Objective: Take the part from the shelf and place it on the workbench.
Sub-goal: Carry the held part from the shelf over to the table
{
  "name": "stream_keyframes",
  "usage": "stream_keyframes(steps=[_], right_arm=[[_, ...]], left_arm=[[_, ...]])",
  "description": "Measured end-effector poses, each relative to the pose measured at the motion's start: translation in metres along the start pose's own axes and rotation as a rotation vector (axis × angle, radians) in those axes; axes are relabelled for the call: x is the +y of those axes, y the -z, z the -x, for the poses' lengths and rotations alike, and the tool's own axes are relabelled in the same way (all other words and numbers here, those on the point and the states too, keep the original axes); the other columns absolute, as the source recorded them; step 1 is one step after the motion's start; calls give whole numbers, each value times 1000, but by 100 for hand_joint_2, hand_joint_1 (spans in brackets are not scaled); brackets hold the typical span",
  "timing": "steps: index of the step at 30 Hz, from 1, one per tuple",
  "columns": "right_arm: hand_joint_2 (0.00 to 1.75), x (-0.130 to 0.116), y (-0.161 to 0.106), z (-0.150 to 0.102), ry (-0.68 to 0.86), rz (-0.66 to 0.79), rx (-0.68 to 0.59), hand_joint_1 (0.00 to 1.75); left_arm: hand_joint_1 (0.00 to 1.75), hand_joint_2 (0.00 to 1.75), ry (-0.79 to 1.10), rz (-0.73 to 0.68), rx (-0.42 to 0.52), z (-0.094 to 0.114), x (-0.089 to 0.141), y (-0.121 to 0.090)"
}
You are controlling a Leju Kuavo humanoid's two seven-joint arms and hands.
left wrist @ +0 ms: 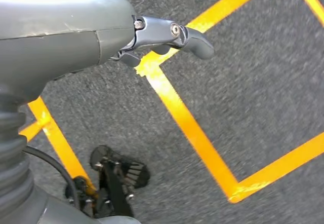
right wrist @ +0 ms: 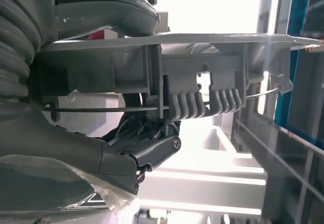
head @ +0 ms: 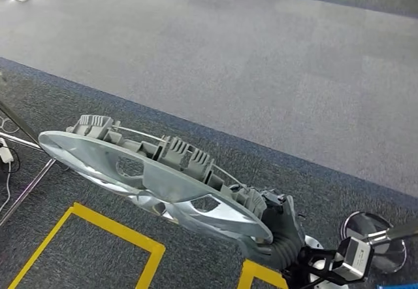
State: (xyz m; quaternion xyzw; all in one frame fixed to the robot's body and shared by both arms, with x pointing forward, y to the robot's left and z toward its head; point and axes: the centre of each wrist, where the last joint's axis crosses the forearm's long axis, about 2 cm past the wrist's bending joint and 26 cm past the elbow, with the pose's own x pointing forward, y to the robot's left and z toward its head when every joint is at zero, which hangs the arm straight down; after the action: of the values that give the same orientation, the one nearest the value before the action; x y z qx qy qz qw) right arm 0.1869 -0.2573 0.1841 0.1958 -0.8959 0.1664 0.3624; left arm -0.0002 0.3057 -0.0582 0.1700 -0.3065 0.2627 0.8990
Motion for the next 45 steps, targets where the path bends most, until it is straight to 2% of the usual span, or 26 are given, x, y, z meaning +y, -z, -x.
stream_keyframes(steps=[45], right_arm=[[175, 0, -1, 0, 1, 0, 2, 175]], left_arm=[[0, 175, -1, 0, 2, 0, 0, 0]])
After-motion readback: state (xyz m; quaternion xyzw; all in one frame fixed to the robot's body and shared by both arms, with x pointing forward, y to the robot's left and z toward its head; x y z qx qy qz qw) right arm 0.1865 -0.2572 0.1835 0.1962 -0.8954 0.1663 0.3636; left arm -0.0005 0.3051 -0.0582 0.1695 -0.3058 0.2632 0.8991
